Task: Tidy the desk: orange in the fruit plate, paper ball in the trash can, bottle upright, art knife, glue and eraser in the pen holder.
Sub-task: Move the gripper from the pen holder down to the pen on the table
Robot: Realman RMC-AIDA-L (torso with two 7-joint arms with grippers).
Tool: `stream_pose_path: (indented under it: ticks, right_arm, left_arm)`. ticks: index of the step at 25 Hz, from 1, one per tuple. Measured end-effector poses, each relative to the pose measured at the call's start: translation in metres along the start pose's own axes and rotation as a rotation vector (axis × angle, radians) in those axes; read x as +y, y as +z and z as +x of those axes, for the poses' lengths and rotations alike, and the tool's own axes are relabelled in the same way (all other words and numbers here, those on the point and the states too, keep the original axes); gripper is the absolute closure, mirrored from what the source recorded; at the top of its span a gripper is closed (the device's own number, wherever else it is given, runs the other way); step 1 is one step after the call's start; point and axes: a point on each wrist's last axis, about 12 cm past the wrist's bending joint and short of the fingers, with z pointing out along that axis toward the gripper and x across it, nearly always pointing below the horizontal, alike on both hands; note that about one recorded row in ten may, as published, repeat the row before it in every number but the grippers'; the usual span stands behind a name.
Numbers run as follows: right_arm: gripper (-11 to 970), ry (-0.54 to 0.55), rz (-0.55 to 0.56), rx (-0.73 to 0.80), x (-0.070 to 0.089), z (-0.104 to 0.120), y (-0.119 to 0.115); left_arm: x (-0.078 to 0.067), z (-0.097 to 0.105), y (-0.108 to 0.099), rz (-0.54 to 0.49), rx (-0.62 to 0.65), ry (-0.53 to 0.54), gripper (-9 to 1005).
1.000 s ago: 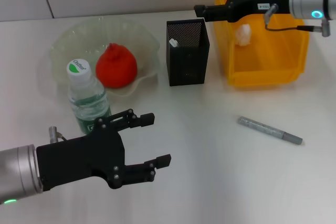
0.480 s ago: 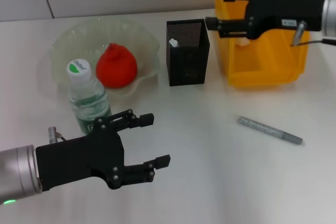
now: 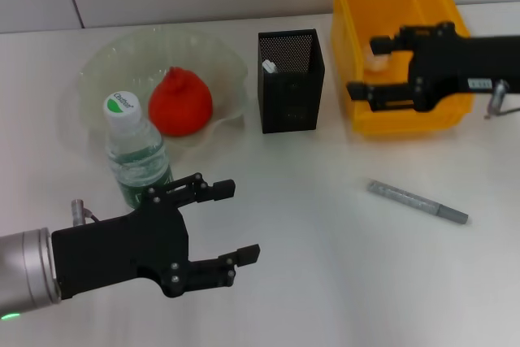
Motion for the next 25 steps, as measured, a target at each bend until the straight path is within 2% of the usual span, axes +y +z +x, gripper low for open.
stream_pose_path:
  ticks: [3, 6, 14, 25]
  right_arm:
    - [196, 0.006, 0.001, 0.091, 0.003, 0.004, -0.001]
    - [196, 0.061, 0.025, 0.181, 0.004, 0.004, -0.004]
    - [197, 0.128, 0.019, 0.305, 0.011, -0.018, -0.015]
    - [203, 0.175, 0.057, 0.523, 0.017, -0.024, -0.005]
  left_arm:
    - [0.0, 0.0, -0.002, -0.003, -0.002, -0.001, 194]
    - [0.002, 0.0, -0.006, -0.019, -0.006, -0.003, 194]
    - [0.003, 0.0, -0.009, -0.031, -0.009, -0.011, 194]
    - [0.003, 0.003, -0.012, -0.031, 0.003, -0.024, 194]
